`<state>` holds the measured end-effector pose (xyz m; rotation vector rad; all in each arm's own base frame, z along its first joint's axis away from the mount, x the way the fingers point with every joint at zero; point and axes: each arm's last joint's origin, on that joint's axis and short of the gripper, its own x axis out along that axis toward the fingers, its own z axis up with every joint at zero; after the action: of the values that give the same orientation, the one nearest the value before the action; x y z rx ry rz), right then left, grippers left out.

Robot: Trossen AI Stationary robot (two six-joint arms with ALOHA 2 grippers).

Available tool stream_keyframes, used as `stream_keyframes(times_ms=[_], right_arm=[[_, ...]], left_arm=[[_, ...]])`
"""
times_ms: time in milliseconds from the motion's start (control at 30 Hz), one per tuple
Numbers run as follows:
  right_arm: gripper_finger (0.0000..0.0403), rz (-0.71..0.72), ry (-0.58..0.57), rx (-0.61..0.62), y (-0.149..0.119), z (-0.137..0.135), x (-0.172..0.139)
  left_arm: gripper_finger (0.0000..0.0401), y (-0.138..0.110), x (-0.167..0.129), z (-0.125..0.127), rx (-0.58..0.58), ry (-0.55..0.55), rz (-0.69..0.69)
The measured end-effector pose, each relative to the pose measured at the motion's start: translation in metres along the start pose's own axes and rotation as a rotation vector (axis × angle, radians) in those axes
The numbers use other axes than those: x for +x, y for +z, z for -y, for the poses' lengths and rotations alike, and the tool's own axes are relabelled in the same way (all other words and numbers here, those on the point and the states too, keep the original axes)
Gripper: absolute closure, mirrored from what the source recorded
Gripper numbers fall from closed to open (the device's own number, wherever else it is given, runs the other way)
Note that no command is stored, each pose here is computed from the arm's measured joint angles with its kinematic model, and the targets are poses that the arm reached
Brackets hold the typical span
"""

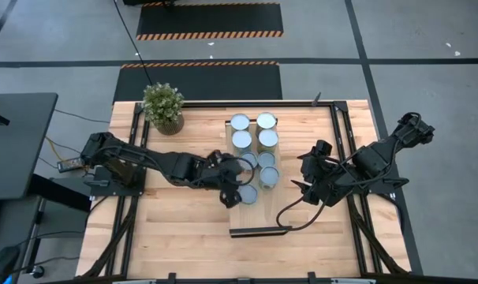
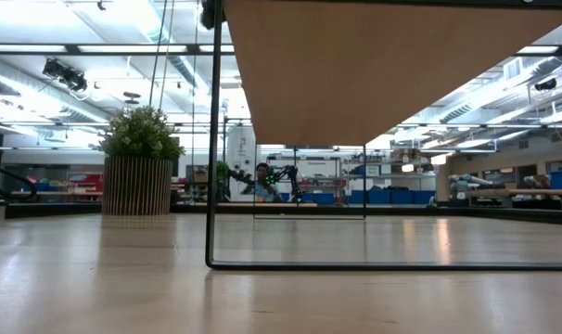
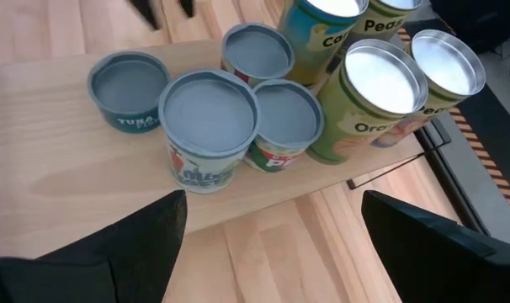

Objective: Pick and place cans onto a shelf
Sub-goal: Adjust the canned goods on the shelf

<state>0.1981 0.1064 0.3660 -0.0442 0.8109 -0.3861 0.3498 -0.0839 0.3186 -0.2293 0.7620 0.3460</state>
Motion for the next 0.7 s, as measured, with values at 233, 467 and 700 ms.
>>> stream_keyframes(times_ms=[233, 467, 700], right_arm=[[0.0037, 0.004, 0.01, 0.011, -0.001, -0.002, -0.002], [0.0037, 0.01, 0.011, 0.016, -0.001, -0.003, -0.002], [0.0037, 0.009, 0.011, 0.015, -0.001, -0.003, -0.002]], left_arm=[[0.0253, -0.012, 0.015, -0.002, -0.043, 0.116, -0.081], [0.0253, -0.021, 0.038, 0.011, -0.08, 0.056, -0.139], [0.0253, -0.02, 0.042, 0.031, -0.071, -0.034, -0.053]])
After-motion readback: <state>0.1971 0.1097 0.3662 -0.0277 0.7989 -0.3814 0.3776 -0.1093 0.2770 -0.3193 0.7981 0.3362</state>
